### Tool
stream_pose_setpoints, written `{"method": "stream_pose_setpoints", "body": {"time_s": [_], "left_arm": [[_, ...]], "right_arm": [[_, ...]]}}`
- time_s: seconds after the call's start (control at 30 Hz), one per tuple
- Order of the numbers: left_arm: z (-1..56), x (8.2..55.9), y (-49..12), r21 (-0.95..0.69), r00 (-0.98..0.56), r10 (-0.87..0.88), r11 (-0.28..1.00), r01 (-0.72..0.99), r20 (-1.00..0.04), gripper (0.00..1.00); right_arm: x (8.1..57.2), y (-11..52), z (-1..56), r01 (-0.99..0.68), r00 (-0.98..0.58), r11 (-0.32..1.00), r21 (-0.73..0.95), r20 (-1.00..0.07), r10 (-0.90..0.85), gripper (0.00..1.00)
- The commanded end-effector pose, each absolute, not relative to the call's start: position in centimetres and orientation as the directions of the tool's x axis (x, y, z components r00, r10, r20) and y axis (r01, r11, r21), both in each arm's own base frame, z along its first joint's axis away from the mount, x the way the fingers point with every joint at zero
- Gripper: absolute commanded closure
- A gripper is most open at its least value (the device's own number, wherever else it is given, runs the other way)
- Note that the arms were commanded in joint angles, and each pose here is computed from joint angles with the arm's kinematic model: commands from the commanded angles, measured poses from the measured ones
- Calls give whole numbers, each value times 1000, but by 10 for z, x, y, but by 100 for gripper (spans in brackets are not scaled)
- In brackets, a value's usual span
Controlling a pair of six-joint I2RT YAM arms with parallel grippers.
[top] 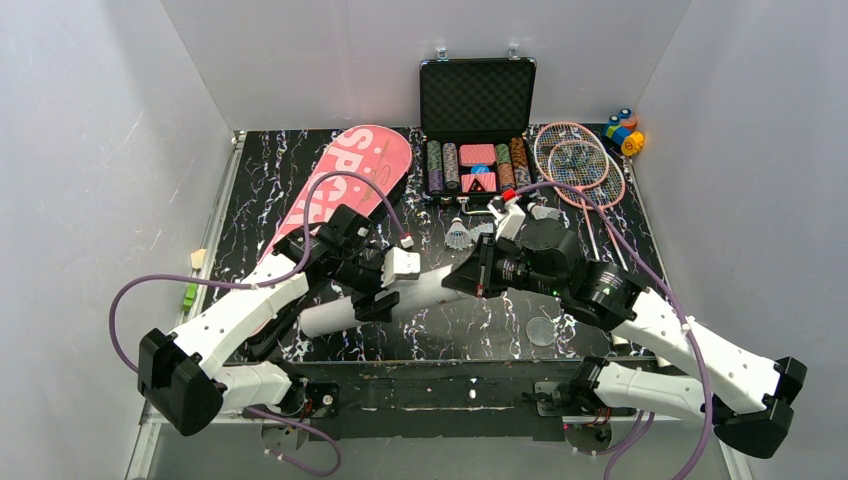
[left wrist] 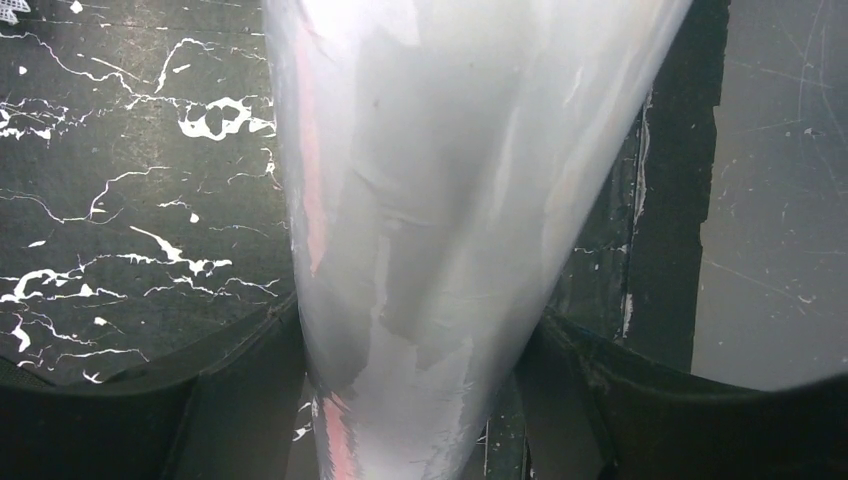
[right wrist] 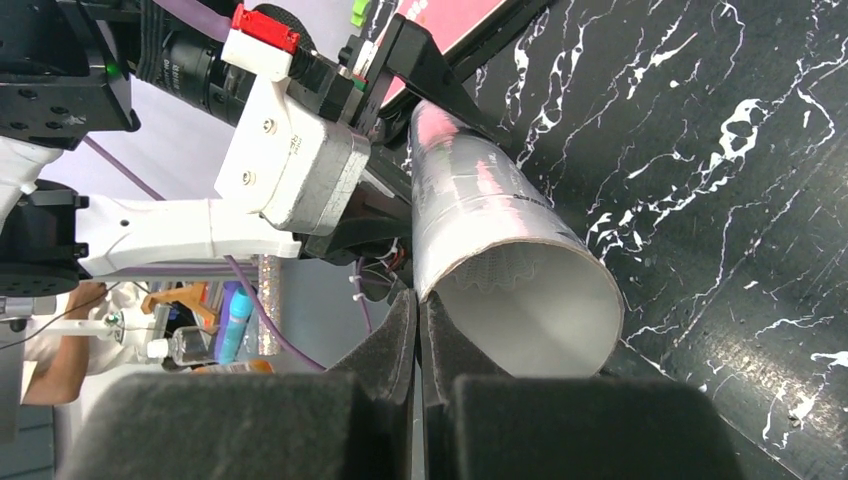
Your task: Pack up the badminton gear
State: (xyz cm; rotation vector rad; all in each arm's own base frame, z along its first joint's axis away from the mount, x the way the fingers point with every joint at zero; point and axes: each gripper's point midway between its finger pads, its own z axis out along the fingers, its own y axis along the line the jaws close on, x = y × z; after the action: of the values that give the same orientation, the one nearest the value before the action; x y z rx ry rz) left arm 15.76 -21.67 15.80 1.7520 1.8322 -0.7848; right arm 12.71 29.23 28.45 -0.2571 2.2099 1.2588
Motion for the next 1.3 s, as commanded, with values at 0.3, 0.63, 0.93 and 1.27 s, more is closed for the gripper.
{"method": "stream_pose_setpoints", "body": {"time_s": [0.3,0.63,0.93,1.27], "left_arm": [[220,156,-190,55,-48,728,117,992,-684,64],[215,150,-148,171,-40,801,176,969,-598,71],[229,138,-112,269,-38,838,218,938,-544,73],[207,128,-92,265,-88,867,245,933,-490,79]], "right_arm": [[145,250,372,-469,-654,567,677,-698,292,48],[188,184,370,-218,-601,774,595,-707,374,19],[279,239,258,28,-825,706,707,-383,416,15],[335,283,182,216,-832,721,659,-262,489,18]]}}
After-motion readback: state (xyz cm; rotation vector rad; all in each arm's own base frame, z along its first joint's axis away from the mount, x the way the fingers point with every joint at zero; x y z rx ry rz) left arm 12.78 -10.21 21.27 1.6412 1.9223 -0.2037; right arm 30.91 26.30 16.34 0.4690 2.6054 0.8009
